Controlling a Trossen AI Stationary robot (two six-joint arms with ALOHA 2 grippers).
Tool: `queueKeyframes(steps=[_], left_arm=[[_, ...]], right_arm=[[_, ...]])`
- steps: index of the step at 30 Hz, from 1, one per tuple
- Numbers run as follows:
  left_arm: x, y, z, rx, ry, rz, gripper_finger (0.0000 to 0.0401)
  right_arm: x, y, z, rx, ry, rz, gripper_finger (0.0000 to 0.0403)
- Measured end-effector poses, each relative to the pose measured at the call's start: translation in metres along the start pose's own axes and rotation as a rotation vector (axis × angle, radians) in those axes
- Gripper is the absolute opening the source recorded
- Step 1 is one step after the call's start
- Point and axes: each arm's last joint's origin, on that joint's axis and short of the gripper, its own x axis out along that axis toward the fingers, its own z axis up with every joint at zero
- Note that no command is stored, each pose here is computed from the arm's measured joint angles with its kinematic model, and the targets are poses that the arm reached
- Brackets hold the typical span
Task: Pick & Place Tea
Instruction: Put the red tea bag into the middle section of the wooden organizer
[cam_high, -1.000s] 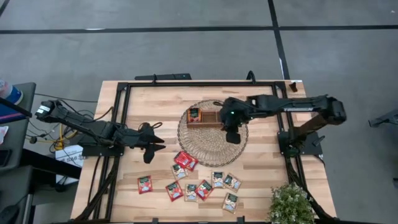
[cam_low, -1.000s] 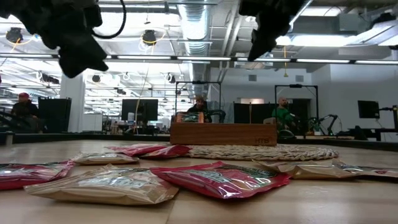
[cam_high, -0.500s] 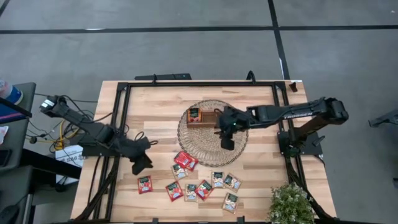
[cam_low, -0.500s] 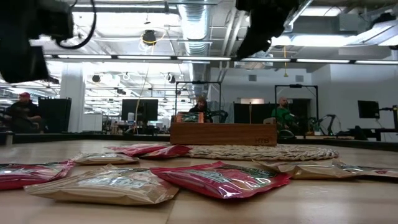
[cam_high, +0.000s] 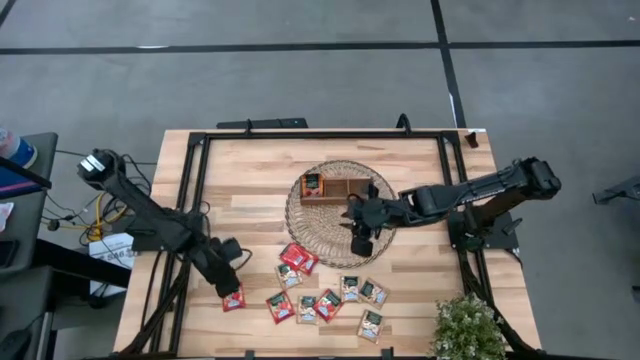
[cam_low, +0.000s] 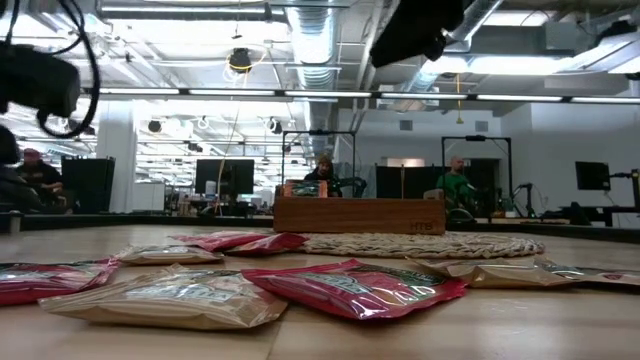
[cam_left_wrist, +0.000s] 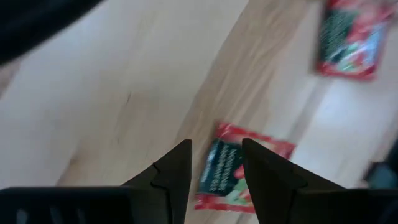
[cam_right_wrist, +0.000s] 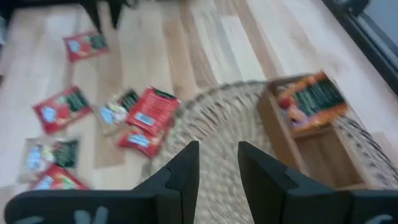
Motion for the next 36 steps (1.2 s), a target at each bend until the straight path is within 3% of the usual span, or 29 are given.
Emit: queueKeyframes(steps=[10, 18, 28, 36], left_arm=[[0.004, -0.038, -0.004, 0.042, 0.003, 0.021, 0.0133], [0.013, -0.037, -0.021, -0.012, 0.124, 0.157, 0.0133], [0.022, -0.039, -0.024, -0.062, 0.127, 0.175, 0.0133], [0.041, -0.033, -0.027, -0.075, 0.149, 0.294, 0.0133]], right_arm=[[-0.007, 0.022, -0.002, -0.035, -0.034, 0.055, 0.0102], [-0.012, 0.037, -0.006, -0.046, -0.029, 0.096, 0.0102], [-0.016, 0.046, -0.010, -0.069, -0.025, 0.121, 0.0102], [-0.015, 0.045, -0.009, -0.065, -0.031, 0.117, 0.0102]])
